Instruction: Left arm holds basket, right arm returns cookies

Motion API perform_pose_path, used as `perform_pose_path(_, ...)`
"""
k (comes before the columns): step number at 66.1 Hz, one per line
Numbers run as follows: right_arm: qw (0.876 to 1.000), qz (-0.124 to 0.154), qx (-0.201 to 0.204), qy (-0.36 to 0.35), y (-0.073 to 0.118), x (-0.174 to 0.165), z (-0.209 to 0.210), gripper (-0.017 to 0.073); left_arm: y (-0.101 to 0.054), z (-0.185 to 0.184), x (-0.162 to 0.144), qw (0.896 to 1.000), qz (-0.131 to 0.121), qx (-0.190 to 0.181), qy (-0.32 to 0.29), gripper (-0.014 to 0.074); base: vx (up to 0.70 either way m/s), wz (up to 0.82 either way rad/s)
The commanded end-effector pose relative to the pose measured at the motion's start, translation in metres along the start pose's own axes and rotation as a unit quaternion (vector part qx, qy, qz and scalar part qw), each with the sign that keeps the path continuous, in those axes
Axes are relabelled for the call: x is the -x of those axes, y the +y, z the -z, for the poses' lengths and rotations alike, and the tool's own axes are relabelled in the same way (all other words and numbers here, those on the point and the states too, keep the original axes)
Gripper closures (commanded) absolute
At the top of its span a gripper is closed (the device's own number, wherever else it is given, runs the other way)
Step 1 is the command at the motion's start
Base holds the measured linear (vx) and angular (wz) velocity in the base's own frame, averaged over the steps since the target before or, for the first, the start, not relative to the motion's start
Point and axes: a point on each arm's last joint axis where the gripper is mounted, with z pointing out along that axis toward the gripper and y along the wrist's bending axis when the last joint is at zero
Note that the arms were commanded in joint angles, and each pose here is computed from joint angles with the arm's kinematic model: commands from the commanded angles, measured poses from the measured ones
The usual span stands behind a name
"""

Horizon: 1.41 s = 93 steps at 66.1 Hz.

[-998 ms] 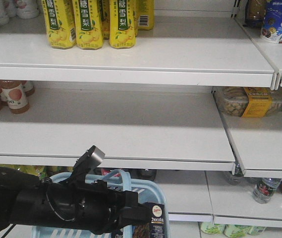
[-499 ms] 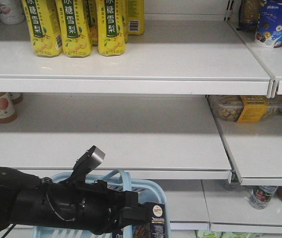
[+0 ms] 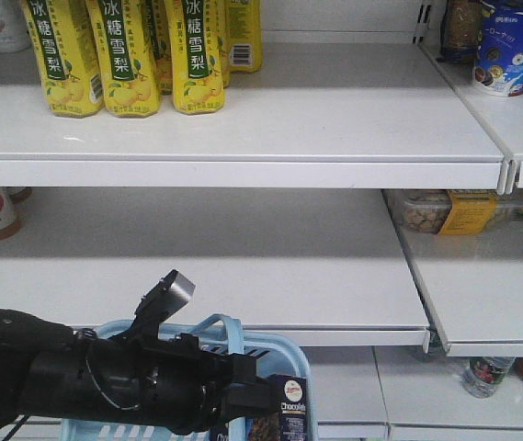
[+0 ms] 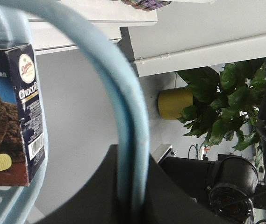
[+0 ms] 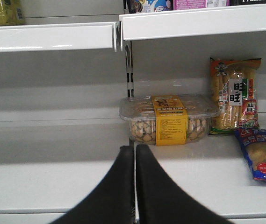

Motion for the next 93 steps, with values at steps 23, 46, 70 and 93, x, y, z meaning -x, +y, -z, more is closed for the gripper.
perform_pose_path(23,0.999,0.006,-0.001,-0.045,0.0,0.0071,0.0011,0.0567,-0.024,0.0078,0.0042,0.998,0.005,-0.06,-0.014,0.06,0.04,0.0)
perform_pose_path(46,0.999,0.006,-0.001,-0.045,0.0,0.0071,0.0011,0.0567,-0.024,0.0078,0.0042,0.998,0.005,-0.06,-0.014,0.06,0.04,0.01)
perform_pose_path(70,0.999,0.006,-0.001,-0.045,0.0,0.0071,0.0011,0.0567,-0.024,0.0078,0.0042,0.998,0.005,-0.06,-0.014,0.06,0.04,0.0)
perform_pose_path(93,0.999,0.006,-0.001,-0.045,0.0,0.0071,0.0011,0.0567,-0.024,0.0078,0.0042,0.998,0.005,-0.06,-0.014,0.06,0.04,0.0)
